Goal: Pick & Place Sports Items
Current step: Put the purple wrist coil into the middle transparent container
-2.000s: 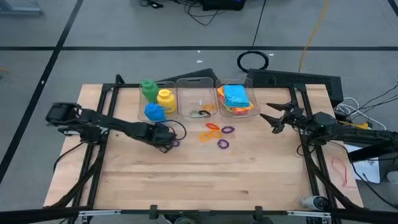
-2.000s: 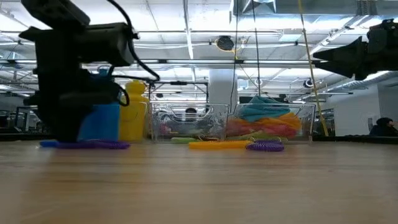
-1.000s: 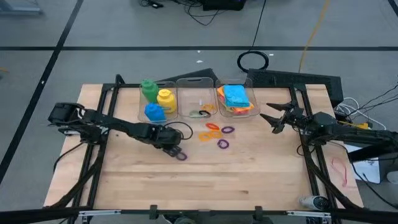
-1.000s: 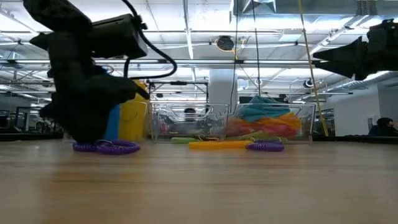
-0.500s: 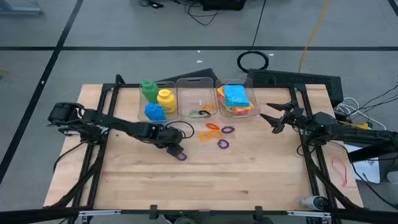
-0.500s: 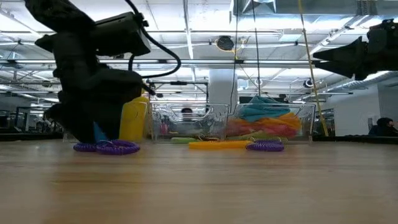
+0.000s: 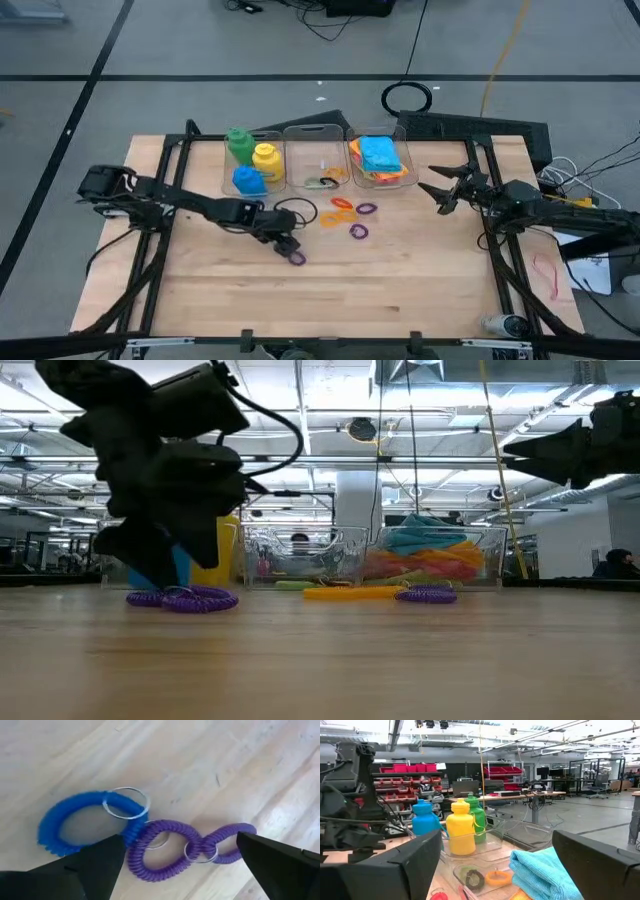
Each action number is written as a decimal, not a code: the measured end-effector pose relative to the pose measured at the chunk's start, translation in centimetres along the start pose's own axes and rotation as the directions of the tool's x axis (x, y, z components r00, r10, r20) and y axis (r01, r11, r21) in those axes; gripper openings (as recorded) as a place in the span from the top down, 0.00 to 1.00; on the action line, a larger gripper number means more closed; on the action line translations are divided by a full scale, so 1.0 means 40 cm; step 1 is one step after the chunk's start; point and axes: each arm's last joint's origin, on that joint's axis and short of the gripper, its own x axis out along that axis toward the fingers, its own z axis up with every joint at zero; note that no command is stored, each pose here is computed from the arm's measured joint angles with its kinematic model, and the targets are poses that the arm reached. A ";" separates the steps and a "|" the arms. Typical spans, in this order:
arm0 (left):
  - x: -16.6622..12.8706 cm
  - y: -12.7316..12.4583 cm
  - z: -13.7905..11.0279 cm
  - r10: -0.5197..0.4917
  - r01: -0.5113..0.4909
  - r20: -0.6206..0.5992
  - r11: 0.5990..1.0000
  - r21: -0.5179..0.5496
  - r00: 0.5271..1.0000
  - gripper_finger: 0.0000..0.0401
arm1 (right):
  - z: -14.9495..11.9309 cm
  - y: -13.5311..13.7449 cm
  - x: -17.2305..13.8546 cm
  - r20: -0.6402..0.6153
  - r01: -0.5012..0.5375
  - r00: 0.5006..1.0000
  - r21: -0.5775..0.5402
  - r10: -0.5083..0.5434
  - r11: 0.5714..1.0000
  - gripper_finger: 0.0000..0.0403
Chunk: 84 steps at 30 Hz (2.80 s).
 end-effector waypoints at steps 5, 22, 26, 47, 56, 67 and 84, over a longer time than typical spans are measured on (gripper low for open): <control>-0.001 -0.005 0.001 -0.003 0.003 0.008 1.000 0.023 1.000 0.20 | 0.000 0.000 0.000 0.000 0.000 1.000 0.000 0.000 1.000 0.28; -0.028 -0.093 -0.002 -0.061 0.054 0.039 0.983 0.173 0.997 0.20 | 0.000 0.000 0.000 0.000 0.000 1.000 0.000 0.000 1.000 0.28; -0.025 -0.103 -0.023 -0.028 0.018 0.058 0.987 0.161 0.998 0.20 | 0.000 0.000 0.000 0.000 0.000 1.000 0.000 0.000 1.000 0.28; 0.082 -0.093 -0.044 0.004 0.000 -0.023 0.988 0.153 1.000 0.41 | 0.000 0.000 0.000 -0.001 0.000 1.000 0.000 0.000 1.000 0.28; 0.082 -0.080 -0.031 0.016 -0.013 -0.024 0.990 0.138 1.000 0.74 | 0.000 0.000 0.000 0.000 0.000 1.000 0.000 0.000 1.000 0.28; 0.078 -0.068 -0.001 -0.027 0.030 -0.038 0.995 0.096 0.999 0.98 | 0.000 0.000 0.000 0.000 0.000 1.000 0.000 0.000 1.000 0.28; -0.086 -0.129 0.019 -0.134 0.071 0.267 0.970 0.233 0.954 0.99 | 0.000 0.000 0.000 0.000 0.000 1.000 0.000 0.000 1.000 0.28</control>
